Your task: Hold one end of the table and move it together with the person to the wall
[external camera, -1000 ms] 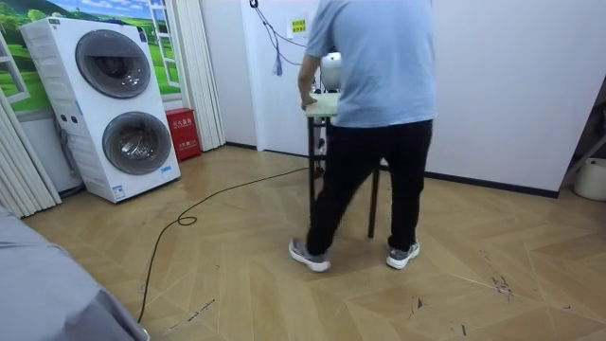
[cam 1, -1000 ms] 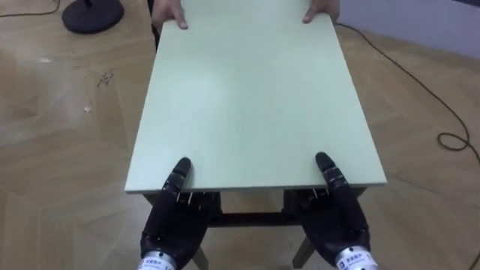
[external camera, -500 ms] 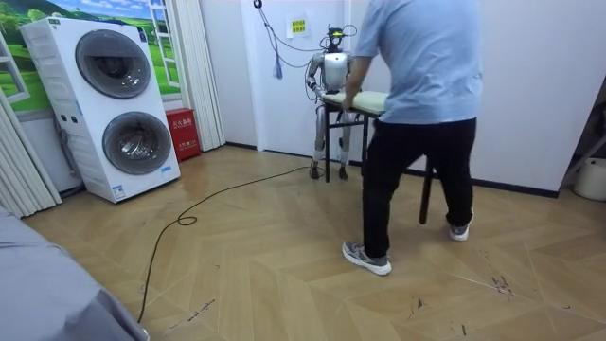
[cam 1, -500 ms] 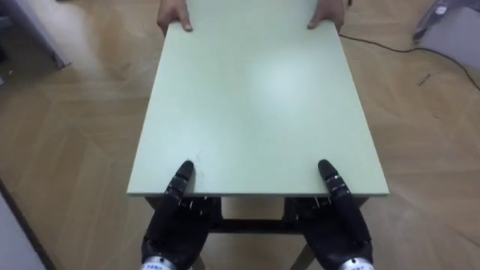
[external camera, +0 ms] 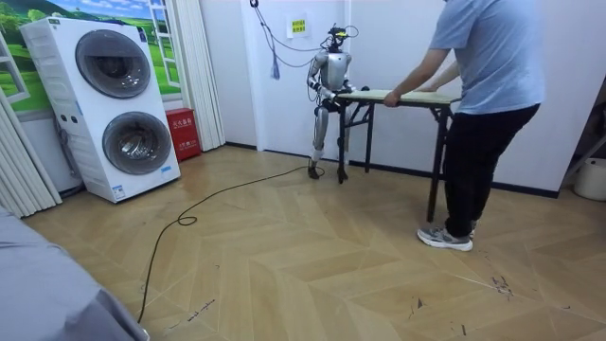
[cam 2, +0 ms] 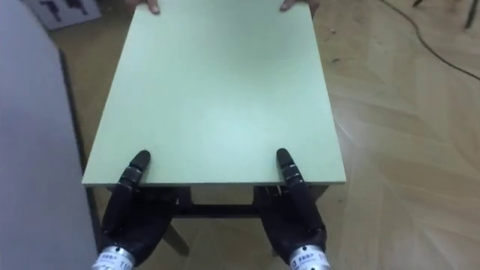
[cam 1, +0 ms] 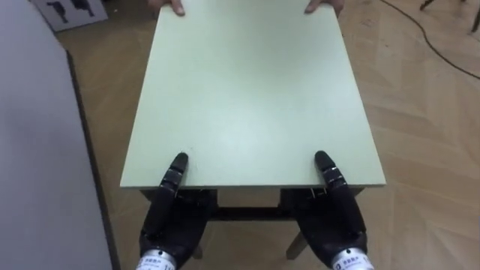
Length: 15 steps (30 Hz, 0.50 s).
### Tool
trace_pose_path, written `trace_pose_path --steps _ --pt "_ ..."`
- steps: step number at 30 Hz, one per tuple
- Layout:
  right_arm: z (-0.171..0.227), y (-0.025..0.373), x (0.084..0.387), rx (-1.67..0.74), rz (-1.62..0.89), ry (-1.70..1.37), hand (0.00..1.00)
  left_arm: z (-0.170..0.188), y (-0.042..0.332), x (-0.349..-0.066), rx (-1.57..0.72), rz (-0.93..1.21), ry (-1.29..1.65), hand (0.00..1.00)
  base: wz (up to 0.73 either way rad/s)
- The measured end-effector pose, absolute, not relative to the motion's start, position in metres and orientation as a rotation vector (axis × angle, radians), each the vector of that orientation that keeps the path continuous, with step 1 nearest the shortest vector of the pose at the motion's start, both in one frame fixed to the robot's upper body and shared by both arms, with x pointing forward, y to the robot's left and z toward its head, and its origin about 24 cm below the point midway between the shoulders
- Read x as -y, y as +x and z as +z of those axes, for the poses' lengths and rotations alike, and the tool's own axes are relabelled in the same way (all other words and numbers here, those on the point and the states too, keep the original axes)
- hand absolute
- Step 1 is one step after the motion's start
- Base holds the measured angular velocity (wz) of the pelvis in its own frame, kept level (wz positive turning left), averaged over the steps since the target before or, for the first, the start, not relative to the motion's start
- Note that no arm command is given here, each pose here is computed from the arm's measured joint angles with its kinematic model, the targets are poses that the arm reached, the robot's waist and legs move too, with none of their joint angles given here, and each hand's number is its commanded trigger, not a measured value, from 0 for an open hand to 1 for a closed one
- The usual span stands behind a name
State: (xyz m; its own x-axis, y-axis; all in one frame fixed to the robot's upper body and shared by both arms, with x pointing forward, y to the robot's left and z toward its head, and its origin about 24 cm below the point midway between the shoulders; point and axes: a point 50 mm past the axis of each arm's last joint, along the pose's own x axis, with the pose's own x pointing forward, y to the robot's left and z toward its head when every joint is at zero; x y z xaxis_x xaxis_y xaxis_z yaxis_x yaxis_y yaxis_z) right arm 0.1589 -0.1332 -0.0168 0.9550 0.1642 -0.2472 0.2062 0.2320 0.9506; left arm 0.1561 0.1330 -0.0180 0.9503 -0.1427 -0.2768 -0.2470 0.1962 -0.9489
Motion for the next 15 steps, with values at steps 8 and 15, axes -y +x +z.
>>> trace_pose_path --steps 8,15 --pt "-0.0184 0.1617 0.1367 -0.329 -0.025 1.318 1.00 -0.0189 0.1584 -0.1334 -0.354 0.070 -1.394 1.00 0.92" --pt "-0.0201 0.1611 0.1408 -0.369 -0.029 1.288 1.00 -0.0235 0.1519 -0.1358 -0.393 0.098 -1.385 1.00 0.26"
